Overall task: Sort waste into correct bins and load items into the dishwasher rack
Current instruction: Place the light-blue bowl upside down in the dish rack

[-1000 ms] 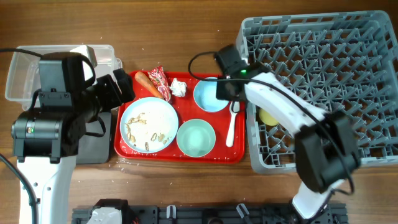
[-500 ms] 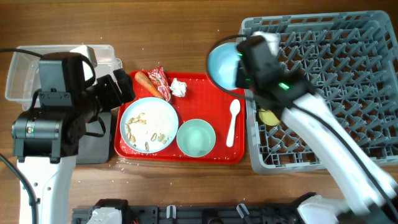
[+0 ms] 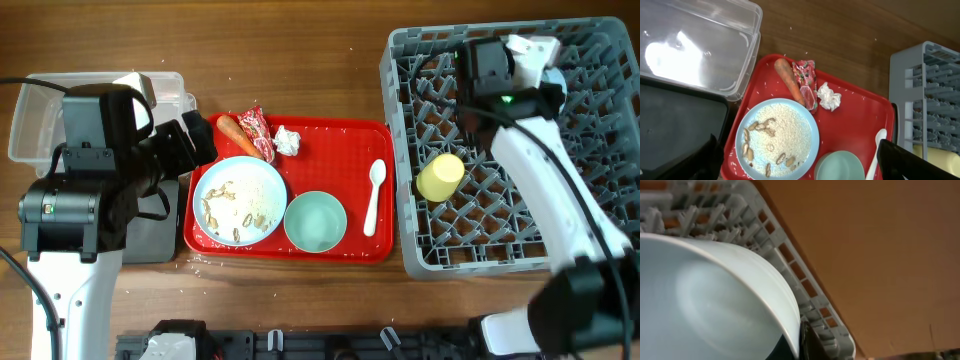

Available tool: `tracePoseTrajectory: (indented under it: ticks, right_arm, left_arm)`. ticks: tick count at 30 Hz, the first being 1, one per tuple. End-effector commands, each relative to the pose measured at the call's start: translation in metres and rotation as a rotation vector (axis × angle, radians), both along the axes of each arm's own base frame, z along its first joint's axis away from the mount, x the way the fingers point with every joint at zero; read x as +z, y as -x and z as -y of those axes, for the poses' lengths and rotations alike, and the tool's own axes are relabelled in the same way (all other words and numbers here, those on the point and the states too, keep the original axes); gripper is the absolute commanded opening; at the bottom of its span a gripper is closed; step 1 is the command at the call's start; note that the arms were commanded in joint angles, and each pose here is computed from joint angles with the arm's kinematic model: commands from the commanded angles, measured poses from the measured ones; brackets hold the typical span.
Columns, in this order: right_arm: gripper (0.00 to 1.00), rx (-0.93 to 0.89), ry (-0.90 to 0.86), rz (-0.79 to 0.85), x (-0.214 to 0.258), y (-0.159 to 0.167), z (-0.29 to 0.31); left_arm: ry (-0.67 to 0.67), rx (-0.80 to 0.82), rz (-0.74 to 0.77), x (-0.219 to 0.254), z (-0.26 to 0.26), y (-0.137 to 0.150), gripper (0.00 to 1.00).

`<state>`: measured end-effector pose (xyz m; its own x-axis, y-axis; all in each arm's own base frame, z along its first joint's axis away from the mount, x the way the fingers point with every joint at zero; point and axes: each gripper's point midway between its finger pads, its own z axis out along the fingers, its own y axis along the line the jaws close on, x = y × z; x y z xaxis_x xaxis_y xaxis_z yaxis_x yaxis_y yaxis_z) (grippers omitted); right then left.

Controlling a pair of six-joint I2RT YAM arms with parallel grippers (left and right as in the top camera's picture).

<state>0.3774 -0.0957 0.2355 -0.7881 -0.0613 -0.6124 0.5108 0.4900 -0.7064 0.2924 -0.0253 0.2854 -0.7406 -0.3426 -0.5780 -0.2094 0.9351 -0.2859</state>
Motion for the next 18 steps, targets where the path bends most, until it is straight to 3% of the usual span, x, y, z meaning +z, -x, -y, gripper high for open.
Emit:
tracePoseTrajectory:
  ticks: [1,10,13,18]
  right_arm:
    - [0.04,0.034,0.102,-0.197,-0.034,-0.021,0.006]
    - [0.04,0.087,0.143,-0.383,-0.094,-0.037,-0.008]
    - [0.04,0.116,0.136,-0.374,-0.092,-0.039,-0.019]
    - [0.04,0.017,0.208,-0.298,-0.066,-0.039,0.007]
  left_arm:
    - [-0.005,0.008,0.020,0.007,-0.003,-0.001,1.00]
    - [-0.005,0.008,0.020,0.007,-0.003,-0.001,1.00]
    - [-0.005,0.008,0.020,0.007,-0.003,-0.001,1.00]
    - [-0.005,0.008,0.020,0.007,-0.003,-0.001,1.00]
